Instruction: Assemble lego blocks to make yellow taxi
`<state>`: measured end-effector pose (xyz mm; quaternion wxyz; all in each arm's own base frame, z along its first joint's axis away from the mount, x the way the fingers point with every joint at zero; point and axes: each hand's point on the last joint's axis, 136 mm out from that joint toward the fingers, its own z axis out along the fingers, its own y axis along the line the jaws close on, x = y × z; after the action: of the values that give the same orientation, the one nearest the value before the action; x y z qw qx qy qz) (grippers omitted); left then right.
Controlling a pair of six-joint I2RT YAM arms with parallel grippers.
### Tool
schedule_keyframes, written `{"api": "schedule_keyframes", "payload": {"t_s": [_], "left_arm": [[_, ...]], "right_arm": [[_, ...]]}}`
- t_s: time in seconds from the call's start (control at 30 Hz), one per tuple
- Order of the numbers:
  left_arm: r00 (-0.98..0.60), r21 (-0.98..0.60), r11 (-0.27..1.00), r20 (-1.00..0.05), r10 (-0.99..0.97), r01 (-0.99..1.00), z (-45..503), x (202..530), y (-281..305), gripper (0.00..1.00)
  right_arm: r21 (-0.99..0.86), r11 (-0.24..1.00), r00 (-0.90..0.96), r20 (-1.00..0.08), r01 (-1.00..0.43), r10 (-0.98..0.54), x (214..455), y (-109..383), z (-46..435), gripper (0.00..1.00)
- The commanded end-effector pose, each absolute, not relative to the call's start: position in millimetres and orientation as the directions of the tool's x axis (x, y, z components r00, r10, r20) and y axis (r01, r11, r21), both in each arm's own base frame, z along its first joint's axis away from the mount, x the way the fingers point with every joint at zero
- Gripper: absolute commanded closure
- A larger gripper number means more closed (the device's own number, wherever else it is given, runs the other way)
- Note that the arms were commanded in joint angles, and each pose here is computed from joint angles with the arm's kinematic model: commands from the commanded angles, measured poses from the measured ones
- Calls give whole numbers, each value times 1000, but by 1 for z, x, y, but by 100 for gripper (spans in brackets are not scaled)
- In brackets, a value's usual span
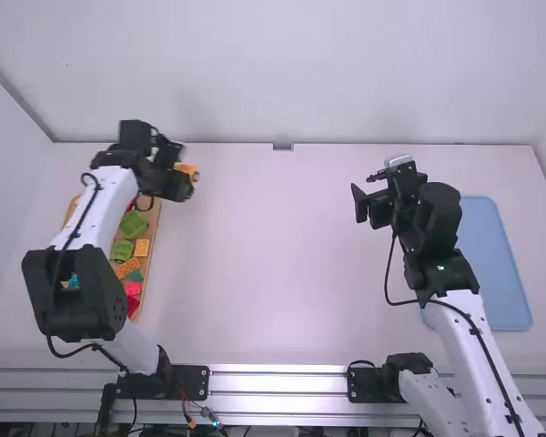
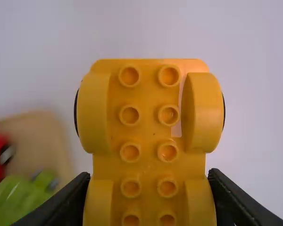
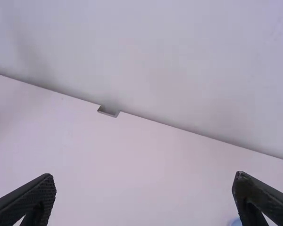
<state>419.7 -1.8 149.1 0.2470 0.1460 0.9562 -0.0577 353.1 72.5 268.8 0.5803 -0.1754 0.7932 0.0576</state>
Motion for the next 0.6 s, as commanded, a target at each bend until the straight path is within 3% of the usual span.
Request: {"api": "schedule_keyframes", "payload": {"t_s": [0.0, 0.17, 0.23, 0.3, 0.47, 0.57], "left_arm": [[-654, 17, 762, -502, 566, 647, 142, 406, -64, 85], [-393, 52, 466, -460, 796, 883, 118, 368, -135, 86], [-289, 54, 345, -435, 853, 937, 104, 346, -163, 92], [-218, 95, 277, -400, 890, 956, 87, 336, -182, 98], [-103, 170, 168, -338, 936, 971, 57, 319, -210, 98], [32, 168, 22, -312, 950, 986, 39, 297, -229, 98]], "right_arm": [[-114, 932, -232, -952, -344, -202, 356, 74, 287, 1], [-114, 931, -228, -952, -347, -202, 354, 74, 289, 1], [-115, 931, -224, -953, -347, -202, 354, 75, 290, 1], [-116, 931, -224, -954, -346, -202, 355, 74, 290, 1], [-114, 931, -228, -952, -348, -202, 354, 75, 289, 1], [-114, 930, -230, -952, -348, -203, 354, 75, 288, 1]]}}
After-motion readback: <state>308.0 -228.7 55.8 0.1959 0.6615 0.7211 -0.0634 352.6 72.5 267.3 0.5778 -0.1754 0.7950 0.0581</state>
